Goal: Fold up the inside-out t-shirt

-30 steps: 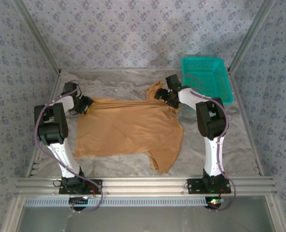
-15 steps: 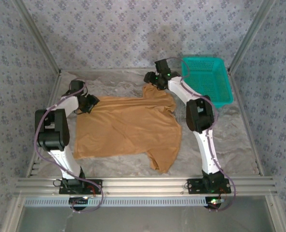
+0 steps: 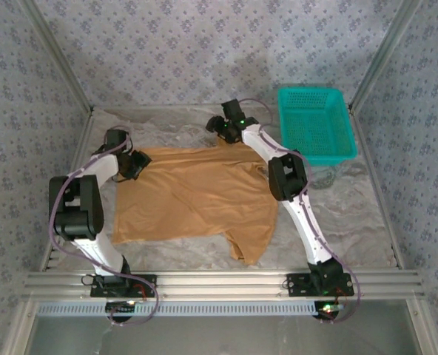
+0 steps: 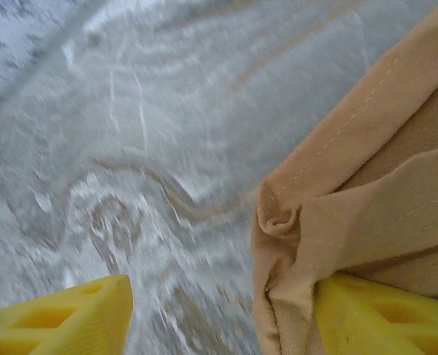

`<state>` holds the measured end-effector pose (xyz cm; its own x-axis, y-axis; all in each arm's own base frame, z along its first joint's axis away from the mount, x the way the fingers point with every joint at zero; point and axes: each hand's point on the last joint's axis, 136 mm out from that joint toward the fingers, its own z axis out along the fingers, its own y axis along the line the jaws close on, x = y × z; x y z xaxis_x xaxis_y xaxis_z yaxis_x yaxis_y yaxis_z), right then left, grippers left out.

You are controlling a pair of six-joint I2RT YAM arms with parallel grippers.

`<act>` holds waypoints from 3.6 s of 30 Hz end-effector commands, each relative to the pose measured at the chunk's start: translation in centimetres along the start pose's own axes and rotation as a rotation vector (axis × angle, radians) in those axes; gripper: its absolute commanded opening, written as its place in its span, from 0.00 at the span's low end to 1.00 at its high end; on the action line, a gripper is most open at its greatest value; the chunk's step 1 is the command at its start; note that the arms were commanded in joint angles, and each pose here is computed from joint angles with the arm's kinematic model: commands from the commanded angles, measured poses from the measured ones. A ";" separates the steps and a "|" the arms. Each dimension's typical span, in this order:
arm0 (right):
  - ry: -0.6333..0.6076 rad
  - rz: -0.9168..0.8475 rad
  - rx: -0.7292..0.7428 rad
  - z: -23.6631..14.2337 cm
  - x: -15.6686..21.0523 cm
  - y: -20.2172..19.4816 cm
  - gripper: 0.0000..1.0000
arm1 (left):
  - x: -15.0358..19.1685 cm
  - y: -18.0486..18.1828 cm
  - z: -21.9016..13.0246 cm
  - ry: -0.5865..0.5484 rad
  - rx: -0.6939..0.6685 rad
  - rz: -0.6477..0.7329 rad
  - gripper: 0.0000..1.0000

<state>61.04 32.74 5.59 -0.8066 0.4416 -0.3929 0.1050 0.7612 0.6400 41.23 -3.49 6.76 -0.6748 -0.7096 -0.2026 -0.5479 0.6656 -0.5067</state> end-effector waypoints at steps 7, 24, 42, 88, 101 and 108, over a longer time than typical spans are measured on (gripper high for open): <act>-0.167 0.187 -0.260 2.7 -7.0 0.2 0.71 | 2.3 -0.1 -2.0 -0.018 0.063 -0.002 0.44; 0.060 -0.143 0.011 -11.3 -1.8 -1.4 0.94 | -0.8 -0.2 1.3 0.040 -0.015 0.050 0.47; 0.172 -0.076 0.269 -6.0 1.4 -13.4 0.96 | -7.6 -1.1 9.7 0.051 -0.119 0.033 0.49; 0.333 -0.182 0.230 -25.2 20.1 -13.2 0.95 | 8.3 5.9 -7.1 -0.062 -0.169 0.163 0.45; 0.306 -0.111 0.186 -24.0 16.0 -11.9 0.95 | 29.9 -6.3 -6.6 0.228 0.309 0.572 0.35; 0.320 -0.120 0.180 -23.6 16.2 -11.3 0.94 | 33.3 -6.8 -3.3 0.318 0.240 0.574 0.28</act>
<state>33.24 19.81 7.29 -0.9504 0.1991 -0.2389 0.0696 0.8850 0.4604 19.95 -28.68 4.73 -0.9615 -0.1063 -0.2532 0.0403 0.8575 -0.5130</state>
